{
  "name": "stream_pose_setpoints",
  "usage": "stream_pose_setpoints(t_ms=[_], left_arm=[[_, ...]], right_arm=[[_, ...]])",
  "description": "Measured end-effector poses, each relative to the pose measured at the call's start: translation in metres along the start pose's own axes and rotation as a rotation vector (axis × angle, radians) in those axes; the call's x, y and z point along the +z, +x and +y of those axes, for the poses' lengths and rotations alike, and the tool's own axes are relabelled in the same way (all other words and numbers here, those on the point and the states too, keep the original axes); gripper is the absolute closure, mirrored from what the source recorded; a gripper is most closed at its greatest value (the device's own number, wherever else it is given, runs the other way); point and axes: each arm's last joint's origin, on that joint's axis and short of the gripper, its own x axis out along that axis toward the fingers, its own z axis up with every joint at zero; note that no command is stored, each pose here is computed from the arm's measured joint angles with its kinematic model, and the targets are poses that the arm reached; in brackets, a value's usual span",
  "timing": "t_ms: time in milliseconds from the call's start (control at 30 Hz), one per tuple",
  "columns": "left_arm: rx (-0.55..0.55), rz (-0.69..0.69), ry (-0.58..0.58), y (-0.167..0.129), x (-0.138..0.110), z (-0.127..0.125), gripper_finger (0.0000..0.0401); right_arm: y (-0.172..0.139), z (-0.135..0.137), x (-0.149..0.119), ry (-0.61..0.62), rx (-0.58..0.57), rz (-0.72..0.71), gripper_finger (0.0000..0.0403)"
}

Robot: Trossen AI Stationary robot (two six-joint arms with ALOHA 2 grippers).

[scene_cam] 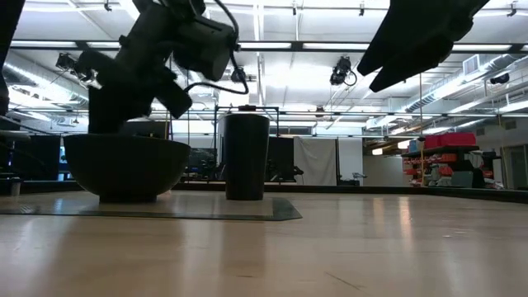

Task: Pick & Place Utensil
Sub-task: Put the blue fork into the black bowl on the transparent table mat, then put the black spoon into the black bowl on the transparent table mat

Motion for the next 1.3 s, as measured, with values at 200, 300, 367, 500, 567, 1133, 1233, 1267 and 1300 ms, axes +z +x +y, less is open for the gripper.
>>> stream_pose_setpoints(t_ms=[200,300,367,500,567,1133,1233,1267,1300], left_arm=[[-0.005,0.008,-0.003,0.013,-0.001,0.001,0.0380],[-0.010,-0.003,0.000,0.011,0.001,0.000,0.0380],[-0.016,-0.023,0.005,0.010,0.003,0.000,0.0380],[-0.023,-0.039,0.013,0.010,0.004,-0.001,0.0380],[-0.024,-0.041,0.015,0.010,0.004,-0.001,0.0380],[0.009,-0.068,0.018,0.009,0.006,-0.001,0.0305],[0.010,-0.062,0.017,0.008,0.005,0.000,0.0295],[0.011,-0.059,0.017,0.006,0.005,-0.001,0.0293],[0.011,-0.061,0.017,0.003,0.005,-0.001,0.0291]], right_arm=[[0.000,0.000,0.000,-0.002,0.000,0.000,0.0003],[0.000,0.000,0.000,-0.001,-0.001,0.000,0.0003],[0.001,-0.001,0.001,0.001,-0.004,0.000,0.0003],[0.002,-0.001,0.002,0.004,-0.006,0.000,0.0003],[0.002,-0.002,0.002,0.004,-0.007,0.000,0.0003],[0.002,-0.001,0.002,0.002,-0.003,0.001,0.0003],[0.002,-0.001,0.002,0.002,-0.003,0.002,0.0003],[0.002,-0.001,0.002,0.002,-0.003,0.002,0.0003],[0.002,-0.001,0.002,0.002,-0.002,0.003,0.0003]])
